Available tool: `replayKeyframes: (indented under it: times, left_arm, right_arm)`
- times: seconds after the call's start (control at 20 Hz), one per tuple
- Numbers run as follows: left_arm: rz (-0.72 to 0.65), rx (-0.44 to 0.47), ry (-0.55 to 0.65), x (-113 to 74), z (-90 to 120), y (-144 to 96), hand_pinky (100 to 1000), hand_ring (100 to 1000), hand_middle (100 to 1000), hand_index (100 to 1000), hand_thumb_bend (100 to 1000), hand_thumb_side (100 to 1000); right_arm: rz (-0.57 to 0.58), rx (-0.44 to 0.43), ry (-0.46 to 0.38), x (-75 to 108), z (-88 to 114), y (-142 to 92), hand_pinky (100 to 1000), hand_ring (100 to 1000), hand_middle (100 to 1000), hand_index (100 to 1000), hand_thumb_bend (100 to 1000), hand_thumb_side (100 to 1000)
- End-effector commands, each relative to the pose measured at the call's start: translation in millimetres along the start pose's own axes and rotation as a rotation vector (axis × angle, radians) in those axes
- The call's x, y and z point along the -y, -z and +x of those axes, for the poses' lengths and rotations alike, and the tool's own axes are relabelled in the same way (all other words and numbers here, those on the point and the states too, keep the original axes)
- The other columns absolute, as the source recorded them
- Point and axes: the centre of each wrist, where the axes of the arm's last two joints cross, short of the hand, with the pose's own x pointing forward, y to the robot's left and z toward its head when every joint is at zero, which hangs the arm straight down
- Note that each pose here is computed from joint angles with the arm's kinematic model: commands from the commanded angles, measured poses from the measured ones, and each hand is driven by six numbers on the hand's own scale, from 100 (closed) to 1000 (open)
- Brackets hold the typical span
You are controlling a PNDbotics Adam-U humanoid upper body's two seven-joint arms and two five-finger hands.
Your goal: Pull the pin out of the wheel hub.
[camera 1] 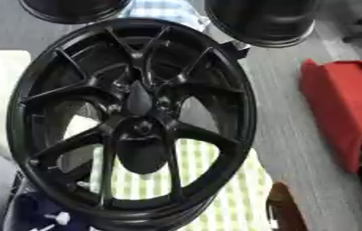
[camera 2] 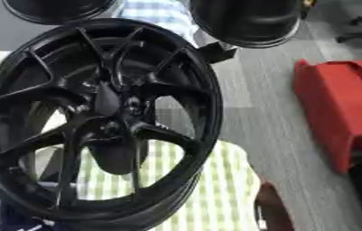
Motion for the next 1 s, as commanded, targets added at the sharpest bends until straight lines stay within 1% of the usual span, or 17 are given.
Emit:
replayKeyframes:
  times: [0.05,0.1,0.15,0.25,0.35,0.45,0.6,0.75,0.85,1.0]
  left_arm:
    - [0.015,0.052,0.025,-7.0,13,8,745,758,692,824,864,613]
    - [0.017,0.051,0.026,-7.5,12,8,745,758,692,824,864,613]
    - [0.019,0.050,0.027,-7.8,12,7,745,758,692,824,864,613]
    - [0.021,0.050,0.030,-8.4,12,7,745,757,692,824,864,613]
    - [0.024,0.049,0.030,-8.7,11,7,745,757,691,824,864,613]
    - [0.023,0.047,0.030,-8.3,11,7,745,757,691,824,865,613]
    - [0.019,0.042,0.030,-7.7,10,6,745,756,691,823,865,613]
    - [0.014,0.038,0.027,-6.8,8,5,744,756,690,823,865,613]
    - [0.011,0.034,0.023,-5.7,8,4,744,755,689,821,865,613]
    - [0.005,0.031,0.011,-3.1,7,3,743,753,686,820,865,611]
  right_arm:
    - [-0.068,-0.084,-0.094,8.8,-9,-8,818,748,720,748,589,242]
    - [-0.074,-0.115,-0.109,6.2,-15,-11,831,786,781,791,641,294]
    - [-0.084,-0.146,-0.123,4.3,-20,-15,835,803,804,812,667,315]
    - [-0.125,-0.202,-0.132,1.9,-30,-20,839,817,837,839,690,336]
    - [-0.177,-0.223,-0.115,0.0,-35,-23,831,806,832,835,689,342]
    - [-0.227,-0.203,-0.077,-2.3,-33,-22,821,781,807,820,681,336]
    - [-0.302,-0.129,0.010,-7.3,-20,-17,789,712,734,771,650,294]
    - [-0.353,-0.042,0.134,-16.8,2,-9,763,655,678,736,613,245]
    - [-0.369,0.007,0.216,-24.5,17,-4,755,637,662,725,604,231]
    - [-0.360,0.069,0.329,-38.1,40,3,752,627,654,721,597,226]
